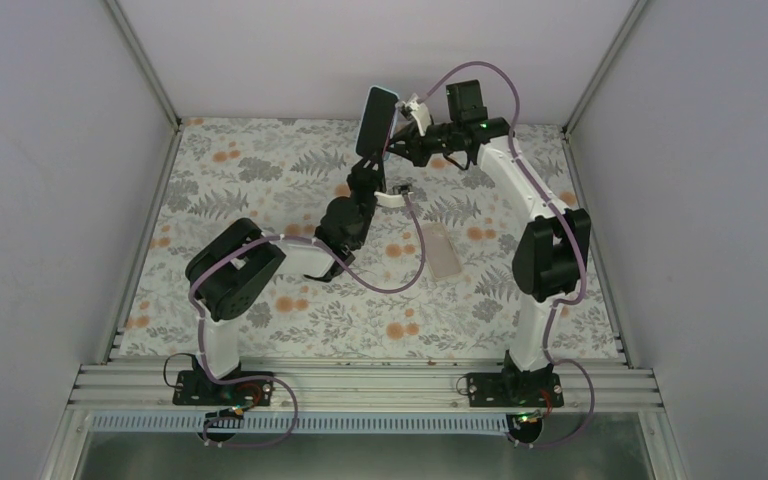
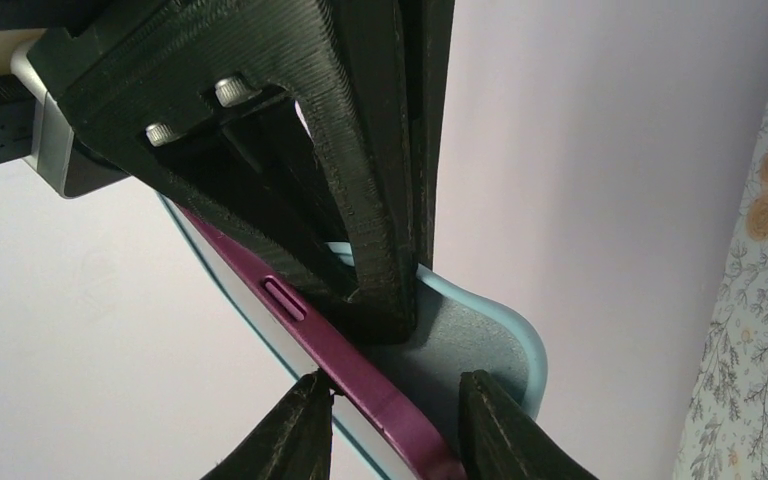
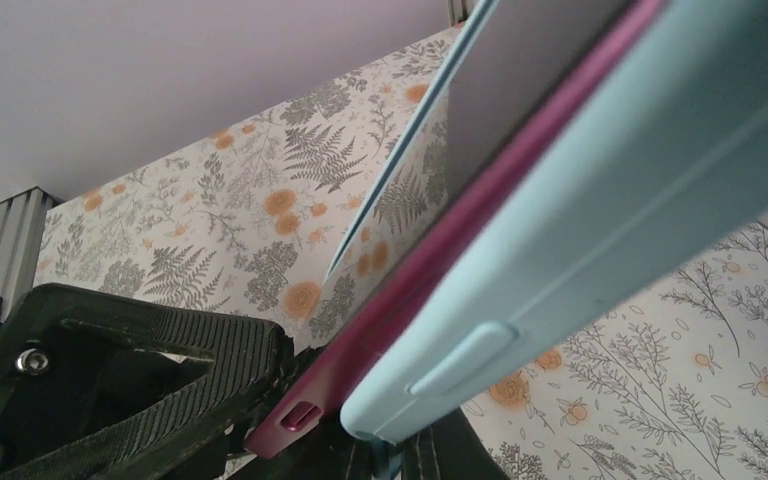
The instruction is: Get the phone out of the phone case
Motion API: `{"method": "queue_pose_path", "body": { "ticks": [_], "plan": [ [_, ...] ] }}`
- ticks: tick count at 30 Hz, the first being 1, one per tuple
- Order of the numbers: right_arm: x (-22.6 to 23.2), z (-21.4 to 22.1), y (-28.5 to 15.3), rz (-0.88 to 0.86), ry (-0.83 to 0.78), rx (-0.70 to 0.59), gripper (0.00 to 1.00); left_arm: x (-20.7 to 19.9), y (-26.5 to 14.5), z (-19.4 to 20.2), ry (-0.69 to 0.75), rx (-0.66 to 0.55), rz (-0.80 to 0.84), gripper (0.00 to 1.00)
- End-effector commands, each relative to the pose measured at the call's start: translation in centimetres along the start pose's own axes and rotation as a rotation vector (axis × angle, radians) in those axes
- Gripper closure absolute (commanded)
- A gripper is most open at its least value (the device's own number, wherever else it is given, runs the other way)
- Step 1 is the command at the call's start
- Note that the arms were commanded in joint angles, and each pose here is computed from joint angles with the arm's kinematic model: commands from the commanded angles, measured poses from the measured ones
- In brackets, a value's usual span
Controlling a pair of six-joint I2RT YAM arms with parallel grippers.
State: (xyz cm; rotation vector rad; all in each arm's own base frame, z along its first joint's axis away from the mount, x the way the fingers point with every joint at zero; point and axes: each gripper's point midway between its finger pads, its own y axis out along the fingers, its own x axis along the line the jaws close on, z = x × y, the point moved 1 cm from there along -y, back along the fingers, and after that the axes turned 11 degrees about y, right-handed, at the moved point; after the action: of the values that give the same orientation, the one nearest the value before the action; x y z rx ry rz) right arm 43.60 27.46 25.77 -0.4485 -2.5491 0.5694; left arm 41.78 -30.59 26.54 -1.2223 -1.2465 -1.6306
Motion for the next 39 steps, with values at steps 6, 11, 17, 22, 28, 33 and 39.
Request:
{"method": "queue_pose_path", "body": {
  "ticks": [6, 11, 17, 22, 28, 33, 39],
  "plan": [
    [3.5, 15.5, 2.9, -0.108, 0.323, 0.492, 0.97, 21.1, -3.4, 8.4, -0.257, 0.188, -0.725, 0.96],
    [1.0, 15.7, 2.2, 0.030, 0.282, 0.496, 0.96, 20.9, -4.1, 8.3, -0.259, 0.173, -0.714, 0.98],
    [-4.4, 15.2, -0.4, 0.278, 0.240, 0.463, 0.96, 20.7, -5.6, 8.4, -0.261, 0.153, -0.691, 0.98],
    [-6.6, 14.1, -1.5, 0.346, 0.241, 0.432, 0.96, 20.2, -6.9, 7.6, -0.304, 0.098, -0.624, 0.98],
    [-7.7, 13.7, -1.5, 0.374, 0.239, 0.436, 0.96, 20.0, -7.8, 6.7, -0.301, 0.073, -0.605, 0.98],
    [-8.3, 13.9, -1.8, 0.402, 0.227, 0.442, 0.96, 20.2, -7.6, 6.7, -0.337, 0.055, -0.558, 0.98],
    [-7.0, 14.0, -1.3, 0.313, 0.249, 0.431, 0.96, 18.4, -7.3, 5.7, -0.314, 0.034, -0.494, 0.98]
  ]
}}
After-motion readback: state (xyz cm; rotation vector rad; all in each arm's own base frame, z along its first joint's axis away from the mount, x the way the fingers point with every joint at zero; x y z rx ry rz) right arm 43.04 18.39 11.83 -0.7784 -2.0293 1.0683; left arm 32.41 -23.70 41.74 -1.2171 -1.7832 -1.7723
